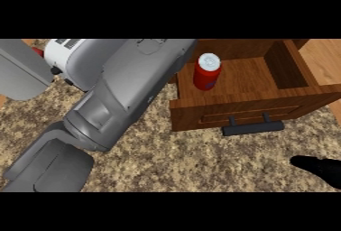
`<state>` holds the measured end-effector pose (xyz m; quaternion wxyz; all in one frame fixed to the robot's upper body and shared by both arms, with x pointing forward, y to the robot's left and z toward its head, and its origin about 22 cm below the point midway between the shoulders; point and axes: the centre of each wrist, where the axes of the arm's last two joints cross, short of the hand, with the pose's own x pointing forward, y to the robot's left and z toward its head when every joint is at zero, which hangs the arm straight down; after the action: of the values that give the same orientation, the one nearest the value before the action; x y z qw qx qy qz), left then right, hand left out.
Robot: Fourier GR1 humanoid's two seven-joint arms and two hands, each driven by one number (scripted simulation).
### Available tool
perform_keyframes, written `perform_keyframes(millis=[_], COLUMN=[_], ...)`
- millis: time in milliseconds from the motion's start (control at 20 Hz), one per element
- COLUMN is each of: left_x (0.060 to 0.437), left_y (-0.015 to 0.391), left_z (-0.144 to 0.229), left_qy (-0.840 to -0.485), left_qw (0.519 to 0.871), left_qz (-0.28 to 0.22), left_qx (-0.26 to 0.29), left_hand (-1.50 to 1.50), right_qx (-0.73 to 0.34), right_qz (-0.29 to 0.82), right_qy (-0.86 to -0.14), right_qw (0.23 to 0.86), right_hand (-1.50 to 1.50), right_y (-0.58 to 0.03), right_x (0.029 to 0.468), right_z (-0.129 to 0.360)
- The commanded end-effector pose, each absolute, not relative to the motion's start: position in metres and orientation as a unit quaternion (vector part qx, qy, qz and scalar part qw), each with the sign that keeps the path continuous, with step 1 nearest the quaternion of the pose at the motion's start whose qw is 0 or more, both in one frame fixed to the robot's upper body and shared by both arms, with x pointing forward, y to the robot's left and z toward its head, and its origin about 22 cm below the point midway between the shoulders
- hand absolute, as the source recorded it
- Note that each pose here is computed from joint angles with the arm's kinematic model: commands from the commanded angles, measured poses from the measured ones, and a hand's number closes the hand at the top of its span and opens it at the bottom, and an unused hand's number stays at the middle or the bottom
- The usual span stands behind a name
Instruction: Pick up the can, place it into the drawer and close the drawer
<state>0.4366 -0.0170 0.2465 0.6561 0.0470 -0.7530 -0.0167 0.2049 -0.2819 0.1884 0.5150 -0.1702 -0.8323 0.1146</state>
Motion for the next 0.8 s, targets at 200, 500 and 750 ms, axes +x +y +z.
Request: perform_keyframes(millis=[200, 500, 750], left_x=[0.436, 0.436, 0.437], left_y=[-0.019, -0.02, -0.021], left_z=[0.258, 0.257, 0.268], left_qy=[-0.755, -0.766, -0.763], left_qw=[0.656, 0.643, 0.646], left_qz=[0.013, -0.001, -0.009], left_qx=[0.008, 0.02, 0.027], left_hand=[-1.5, -1.5, -1.5], right_qx=[-0.255, -0.315, -0.332], right_qz=[0.229, 0.291, 0.34], right_qy=[-0.811, -0.777, -0.758], right_qw=[0.475, 0.461, 0.446], right_hand=[-1.5, -1.5, -1.5], right_y=[-0.266, -0.244, -0.234], right_x=[0.234, 0.27, 0.294], right_z=[0.183, 0.16, 0.122])
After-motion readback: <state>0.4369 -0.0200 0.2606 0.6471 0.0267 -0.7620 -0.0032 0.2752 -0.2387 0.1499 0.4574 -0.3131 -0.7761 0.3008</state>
